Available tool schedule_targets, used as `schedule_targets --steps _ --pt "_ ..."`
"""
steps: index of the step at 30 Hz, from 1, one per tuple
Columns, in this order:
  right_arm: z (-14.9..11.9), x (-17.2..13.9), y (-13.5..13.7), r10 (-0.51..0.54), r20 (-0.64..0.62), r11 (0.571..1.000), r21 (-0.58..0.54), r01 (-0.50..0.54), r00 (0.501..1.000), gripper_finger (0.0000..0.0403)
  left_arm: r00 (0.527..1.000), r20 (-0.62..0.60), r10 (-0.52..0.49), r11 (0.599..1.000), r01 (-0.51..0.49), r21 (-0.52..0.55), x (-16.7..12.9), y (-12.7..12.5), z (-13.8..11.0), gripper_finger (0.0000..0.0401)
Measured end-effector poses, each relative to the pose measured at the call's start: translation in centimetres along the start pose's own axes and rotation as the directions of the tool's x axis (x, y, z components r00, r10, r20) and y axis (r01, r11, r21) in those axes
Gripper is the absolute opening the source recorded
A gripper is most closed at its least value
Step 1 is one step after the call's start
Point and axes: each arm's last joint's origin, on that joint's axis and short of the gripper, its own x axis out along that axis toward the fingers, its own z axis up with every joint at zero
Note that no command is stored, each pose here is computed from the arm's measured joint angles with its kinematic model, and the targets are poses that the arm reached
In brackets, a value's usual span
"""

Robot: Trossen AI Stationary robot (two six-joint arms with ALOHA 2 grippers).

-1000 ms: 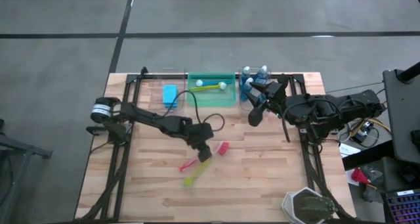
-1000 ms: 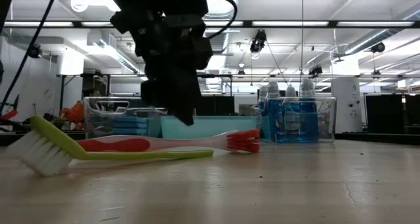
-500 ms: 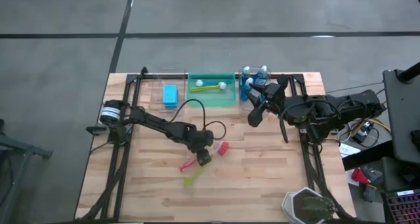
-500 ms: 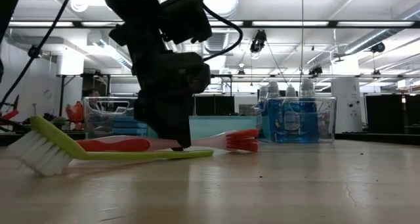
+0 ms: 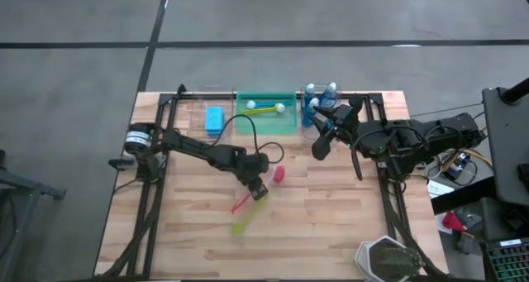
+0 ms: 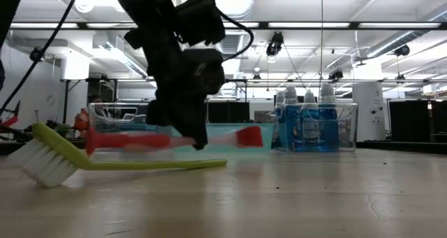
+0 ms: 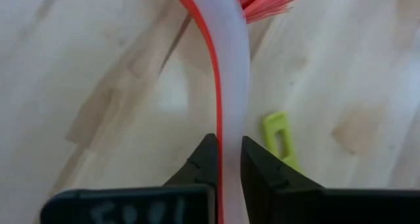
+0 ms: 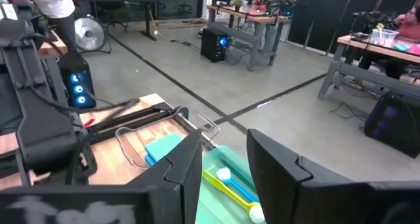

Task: Pick & Place Kitchen Sink Supplies
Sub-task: Put the orange dishwashing brush into the green bin

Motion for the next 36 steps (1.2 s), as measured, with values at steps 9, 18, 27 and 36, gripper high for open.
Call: schedule_targets --steps 9,18,27,36 --pt "0.0 -0.2 0.1 0.011 -0.001 1.000 -0.002 -0.011 1.000 0.0107 0.992 0.124 -0.024 0.999 0.029 -0.044 -5.6 0.2 3.1 0.0030" --pt "-0.2 -0.5 0.3 0.022 -0.009 1.000 -0.015 -0.022 1.000 0.0096 0.982 0.174 0.078 0.988 -0.099 0.115 -12.1 3.0 8.3 0.0030" --pt "-0.3 -0.4 0.4 0.019 -0.012 1.000 -0.020 -0.020 1.000 0.0084 0.931 0.319 0.175 0.821 -0.317 0.475 -17.8 7.9 12.3 0.0039" --pt "-0.3 -0.4 0.4 0.005 -0.009 1.000 -0.025 -0.005 1.000 0.0070 0.876 0.438 0.202 0.675 -0.448 0.586 -18.5 10.9 14.1 0.0036"
